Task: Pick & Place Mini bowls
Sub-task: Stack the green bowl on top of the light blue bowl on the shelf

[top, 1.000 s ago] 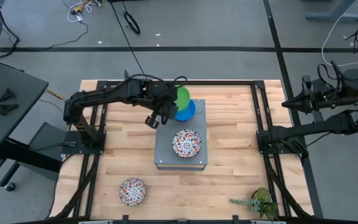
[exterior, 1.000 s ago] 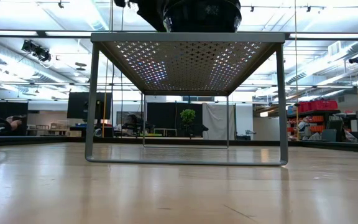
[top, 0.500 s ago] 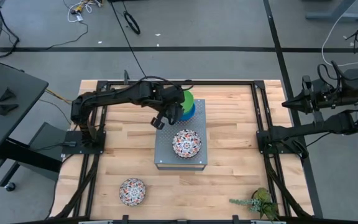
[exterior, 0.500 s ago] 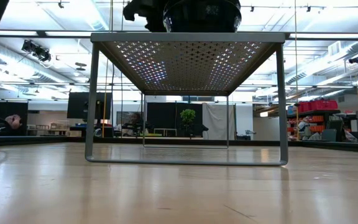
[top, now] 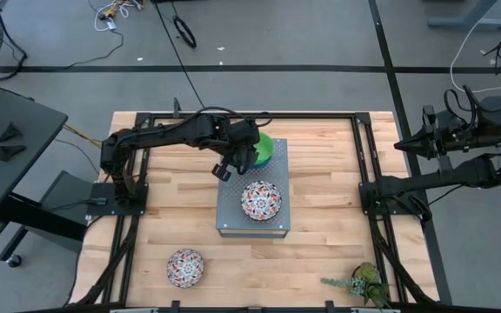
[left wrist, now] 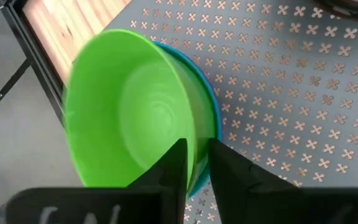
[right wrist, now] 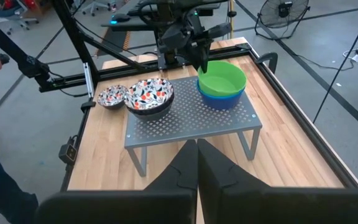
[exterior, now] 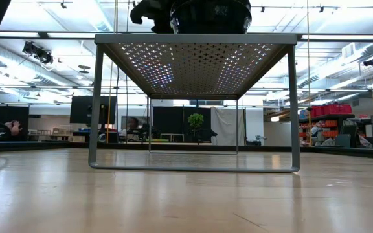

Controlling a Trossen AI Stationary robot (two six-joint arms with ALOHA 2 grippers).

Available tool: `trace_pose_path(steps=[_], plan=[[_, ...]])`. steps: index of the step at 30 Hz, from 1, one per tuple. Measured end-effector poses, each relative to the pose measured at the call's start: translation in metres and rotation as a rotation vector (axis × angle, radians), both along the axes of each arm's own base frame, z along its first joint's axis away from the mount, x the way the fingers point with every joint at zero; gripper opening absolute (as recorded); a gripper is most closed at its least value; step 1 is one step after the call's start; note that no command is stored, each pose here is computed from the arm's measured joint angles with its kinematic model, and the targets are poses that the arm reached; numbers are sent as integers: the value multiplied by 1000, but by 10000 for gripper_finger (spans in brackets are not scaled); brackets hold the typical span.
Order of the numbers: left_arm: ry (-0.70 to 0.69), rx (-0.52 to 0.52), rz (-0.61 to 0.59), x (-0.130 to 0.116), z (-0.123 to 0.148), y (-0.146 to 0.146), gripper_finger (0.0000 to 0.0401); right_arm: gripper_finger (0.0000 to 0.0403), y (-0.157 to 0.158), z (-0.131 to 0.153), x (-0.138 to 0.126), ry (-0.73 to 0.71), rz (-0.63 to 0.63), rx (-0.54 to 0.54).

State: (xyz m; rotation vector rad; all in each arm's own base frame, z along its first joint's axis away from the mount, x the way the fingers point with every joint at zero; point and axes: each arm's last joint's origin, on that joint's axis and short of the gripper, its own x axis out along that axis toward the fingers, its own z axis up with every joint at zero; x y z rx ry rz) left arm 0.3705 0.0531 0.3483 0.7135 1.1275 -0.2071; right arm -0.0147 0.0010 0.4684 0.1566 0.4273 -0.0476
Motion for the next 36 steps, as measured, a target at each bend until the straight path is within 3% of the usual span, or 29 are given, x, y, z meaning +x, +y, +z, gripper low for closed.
trace_pose_path(steps=[17, 25, 36], plan=[[-49, -1, 34, -1, 13, 0, 180, 3, 0, 0, 0, 0, 0, 0], [-101, -30, 99, -4, 32, -1, 186, 3, 0, 0, 0, 0, 0, 0], [-168, -191, 322, -4, 34, -2, 165, 3, 0, 0, 0, 0, 0, 0]])
